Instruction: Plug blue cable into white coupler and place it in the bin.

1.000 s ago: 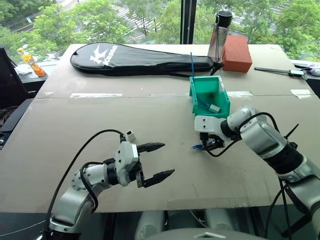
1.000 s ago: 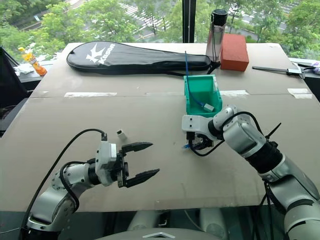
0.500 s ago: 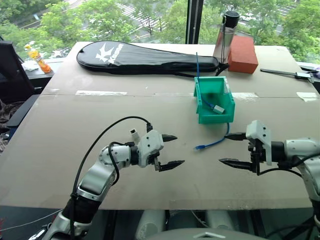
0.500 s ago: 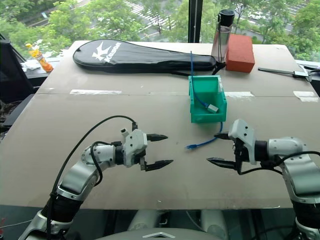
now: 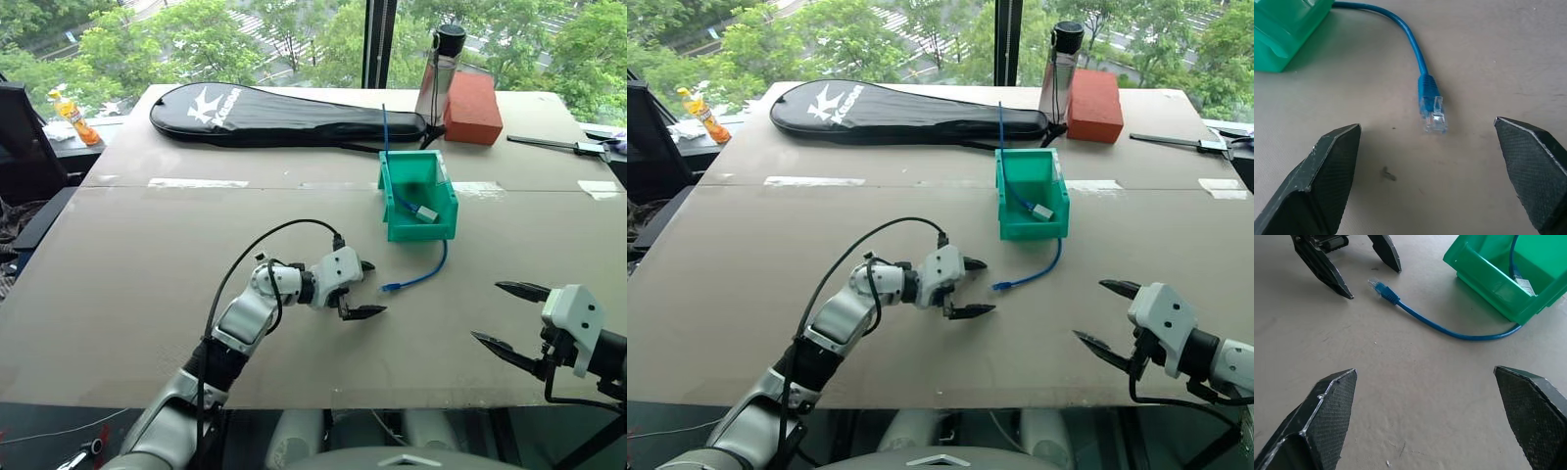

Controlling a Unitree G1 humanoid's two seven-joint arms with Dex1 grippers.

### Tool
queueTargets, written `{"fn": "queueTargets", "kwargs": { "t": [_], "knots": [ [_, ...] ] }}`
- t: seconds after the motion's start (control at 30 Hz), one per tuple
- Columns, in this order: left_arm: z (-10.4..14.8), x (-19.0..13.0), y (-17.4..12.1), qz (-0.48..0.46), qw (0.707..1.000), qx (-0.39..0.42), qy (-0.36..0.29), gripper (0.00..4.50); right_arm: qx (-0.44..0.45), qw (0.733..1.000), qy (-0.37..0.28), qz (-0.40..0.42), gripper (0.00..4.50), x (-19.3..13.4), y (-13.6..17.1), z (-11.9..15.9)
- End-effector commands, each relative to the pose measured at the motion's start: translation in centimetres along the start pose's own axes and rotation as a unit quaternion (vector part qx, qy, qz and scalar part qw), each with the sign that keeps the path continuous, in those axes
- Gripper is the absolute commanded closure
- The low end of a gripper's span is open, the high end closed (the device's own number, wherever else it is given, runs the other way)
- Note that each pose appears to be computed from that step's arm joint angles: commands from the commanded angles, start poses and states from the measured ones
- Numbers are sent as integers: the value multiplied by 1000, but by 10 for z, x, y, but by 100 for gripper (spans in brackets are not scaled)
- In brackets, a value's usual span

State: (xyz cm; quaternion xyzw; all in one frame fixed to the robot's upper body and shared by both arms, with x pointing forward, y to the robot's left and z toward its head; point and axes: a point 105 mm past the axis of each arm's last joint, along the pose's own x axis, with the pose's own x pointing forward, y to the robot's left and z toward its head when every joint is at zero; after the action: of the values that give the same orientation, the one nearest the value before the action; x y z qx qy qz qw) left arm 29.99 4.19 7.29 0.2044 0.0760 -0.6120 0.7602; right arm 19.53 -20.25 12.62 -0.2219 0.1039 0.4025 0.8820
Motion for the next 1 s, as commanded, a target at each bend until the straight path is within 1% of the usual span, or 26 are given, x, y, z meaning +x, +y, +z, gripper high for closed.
{"fn": "queueTargets", "kwargs": {
  "t": [0.03,0.07,0.13,0.17,0.2,0.23,0.3,0.37,0.43,0.47,0.53,0.6,0.7,0.73,0.8,0.83,0.9,0.93,1.0],
  "knots": [
    [5,4,-1,-13,1000,13,-9,169,-27,999,-12,-15,0,-7,0,12],
    [5,5,-2,-14,1000,12,-9,216,-26,999,-12,-15,0,-7,0,12],
    [4,5,-2,-16,1000,13,-10,332,-24,999,-13,-17,0,-7,1,13],
    [4,5,-2,-18,1000,15,-11,371,-23,999,-15,-19,0,-6,1,13],
    [5,5,-3,-21,1000,18,-13,422,-20,999,-17,-22,0,-6,1,14],
    [5,5,-3,-22,999,20,-15,445,-16,999,-19,-24,0,-5,2,14],
    [6,4,-3,-26,999,24,-19,445,-3,999,-19,-31,0,-3,2,13],
    [13,0,-6,-39,998,38,-41,445,44,998,-23,-34,0,1,5,11],
    [30,-7,-8,-46,994,42,-86,445,116,992,-36,-43,0,6,6,11],
    [40,-12,-8,-47,992,45,-110,445,165,984,-47,-48,0,9,7,11],
    [56,-20,-8,-55,986,57,-144,445,243,967,-67,-43,0,15,12,14],
    [71,-27,-8,-57,982,66,-169,445,299,950,-73,-45,0,20,17,16],
    [92,-34,-6,-53,974,90,-201,445,370,920,-124,-41,0,32,23,31],
    [98,-35,-4,-46,971,104,-210,445,393,905,-160,-42,0,37,23,44],
    [103,-37,-2,-36,968,123,-217,445,422,883,-202,-46,0,43,20,60],
    [105,-38,0,-26,965,141,-221,445,444,863,-233,-54,0,46,14,70],
    [106,-40,2,-12,961,161,-224,445,473,839,-262,-58,0,50,8,82],
    [105,-40,3,-6,959,171,-224,445,484,830,-272,-51,0,53,9,89],
    [103,-41,4,3,957,182,-226,445,494,822,-279,-44,0,59,10,98]
  ]
}}
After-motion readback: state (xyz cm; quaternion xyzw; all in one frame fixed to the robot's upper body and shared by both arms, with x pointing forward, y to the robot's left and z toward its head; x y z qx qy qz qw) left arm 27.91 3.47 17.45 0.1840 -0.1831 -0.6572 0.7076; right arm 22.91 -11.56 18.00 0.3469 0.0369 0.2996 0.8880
